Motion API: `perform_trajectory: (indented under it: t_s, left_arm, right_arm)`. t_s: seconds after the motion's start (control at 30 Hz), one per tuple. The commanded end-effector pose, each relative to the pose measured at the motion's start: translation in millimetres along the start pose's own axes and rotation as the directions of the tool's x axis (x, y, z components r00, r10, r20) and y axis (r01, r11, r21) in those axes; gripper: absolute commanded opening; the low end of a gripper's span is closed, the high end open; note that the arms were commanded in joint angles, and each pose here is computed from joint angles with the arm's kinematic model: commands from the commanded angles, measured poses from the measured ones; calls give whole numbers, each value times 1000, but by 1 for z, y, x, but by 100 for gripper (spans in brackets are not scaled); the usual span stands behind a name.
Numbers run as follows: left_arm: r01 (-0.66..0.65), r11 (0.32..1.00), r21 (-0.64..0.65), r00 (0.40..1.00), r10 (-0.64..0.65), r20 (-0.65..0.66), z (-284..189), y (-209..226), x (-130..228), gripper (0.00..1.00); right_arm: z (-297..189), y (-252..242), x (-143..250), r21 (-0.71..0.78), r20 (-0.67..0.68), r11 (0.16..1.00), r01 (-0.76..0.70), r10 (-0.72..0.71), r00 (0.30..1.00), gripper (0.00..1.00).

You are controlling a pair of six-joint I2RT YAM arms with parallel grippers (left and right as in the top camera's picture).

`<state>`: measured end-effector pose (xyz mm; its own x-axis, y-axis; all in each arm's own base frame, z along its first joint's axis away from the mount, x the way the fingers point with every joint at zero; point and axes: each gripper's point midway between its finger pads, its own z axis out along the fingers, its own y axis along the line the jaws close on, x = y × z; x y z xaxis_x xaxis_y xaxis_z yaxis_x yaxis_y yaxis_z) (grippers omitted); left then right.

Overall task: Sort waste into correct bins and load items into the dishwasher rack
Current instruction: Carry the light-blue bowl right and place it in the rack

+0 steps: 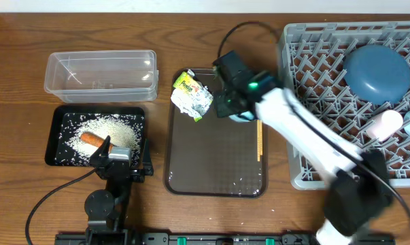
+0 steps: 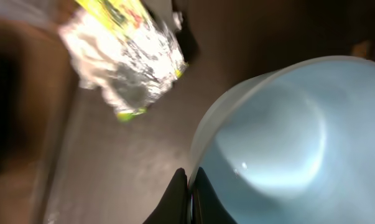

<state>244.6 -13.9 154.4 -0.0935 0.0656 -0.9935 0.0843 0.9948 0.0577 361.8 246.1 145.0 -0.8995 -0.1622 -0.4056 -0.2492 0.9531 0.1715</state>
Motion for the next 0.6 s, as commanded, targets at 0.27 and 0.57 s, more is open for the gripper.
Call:
perform_trajectory:
  t_s: [0.27,0.57]
  left_arm:
    - [-5,1000,8,999,5,-44,1,-1,15,96]
    - [-5,1000,9,999,5,-44,1,-1,15,96]
  right_arm:
    - [-125,-119,-6,33,120,961,-276,270,955,1]
    - [-151,-166,0,-309,69,882,-356,393,917,1]
